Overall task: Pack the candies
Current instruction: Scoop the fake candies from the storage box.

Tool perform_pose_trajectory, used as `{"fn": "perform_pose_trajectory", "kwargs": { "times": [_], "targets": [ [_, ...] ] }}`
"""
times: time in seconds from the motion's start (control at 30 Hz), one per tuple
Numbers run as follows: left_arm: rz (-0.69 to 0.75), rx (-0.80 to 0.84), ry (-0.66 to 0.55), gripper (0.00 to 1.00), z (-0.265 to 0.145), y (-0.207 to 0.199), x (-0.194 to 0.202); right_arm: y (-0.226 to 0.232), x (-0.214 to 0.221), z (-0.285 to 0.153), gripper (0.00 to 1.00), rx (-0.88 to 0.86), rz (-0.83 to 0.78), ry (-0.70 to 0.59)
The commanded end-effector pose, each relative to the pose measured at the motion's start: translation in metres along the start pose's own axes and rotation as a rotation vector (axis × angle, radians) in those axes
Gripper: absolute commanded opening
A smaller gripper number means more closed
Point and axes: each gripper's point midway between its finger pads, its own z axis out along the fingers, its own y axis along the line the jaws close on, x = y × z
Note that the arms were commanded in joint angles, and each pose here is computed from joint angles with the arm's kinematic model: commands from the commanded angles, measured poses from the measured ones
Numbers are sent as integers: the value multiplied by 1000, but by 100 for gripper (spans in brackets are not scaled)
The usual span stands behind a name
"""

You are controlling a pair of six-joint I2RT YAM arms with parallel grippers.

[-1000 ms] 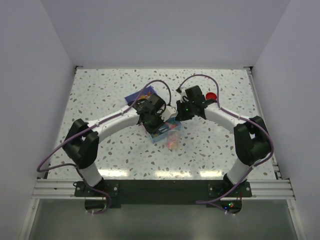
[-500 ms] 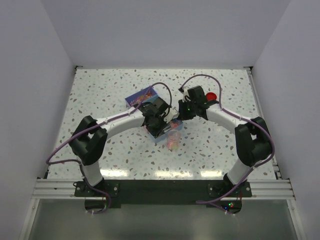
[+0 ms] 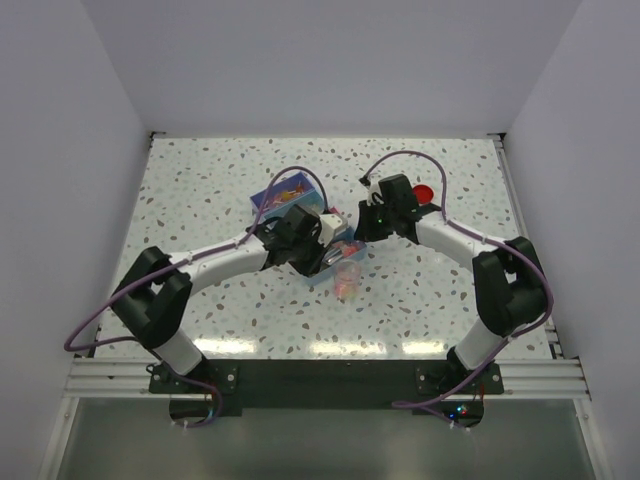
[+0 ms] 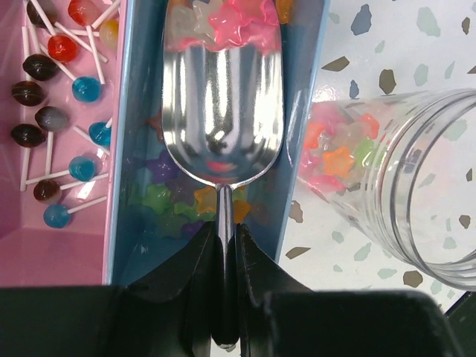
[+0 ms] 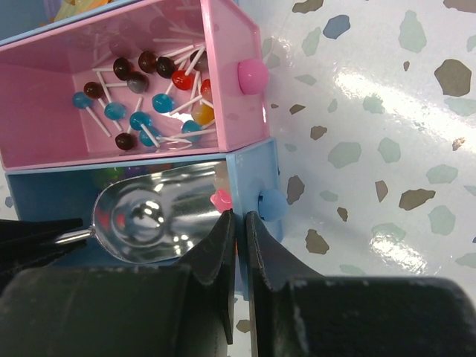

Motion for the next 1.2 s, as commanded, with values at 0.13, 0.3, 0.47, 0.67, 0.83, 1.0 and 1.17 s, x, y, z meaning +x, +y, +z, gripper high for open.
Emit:
{"fn": "perform_pose_trajectory", "kwargs": {
  "times": [0.13,0.3,0.47,0.67,0.83,1.0,1.17],
  "targets": [
    [40,41,-150,0,-23,-11,-25,-23,41,-2,0,96,7,148],
    [46,40,-138,0,-25,-10,-20,-26,40,-2,0,102,0,150],
    [60,47,-171,0,-29,-12,-20,-27,40,-2,0,105,-1,150],
    [65,75,-199,0,-31,-15,-17,-26,37,-5,4,103,-7,146],
    [63,73,-224,0,-37,-11,-17,-23,32,-10,19,97,-11,137],
    [61,88,-236,0,-40,-10,-11,-18,24,-18,36,90,-16,115],
    [64,94,-246,0,-43,-10,-7,-12,14,-29,54,79,-16,88]
  ]
}}
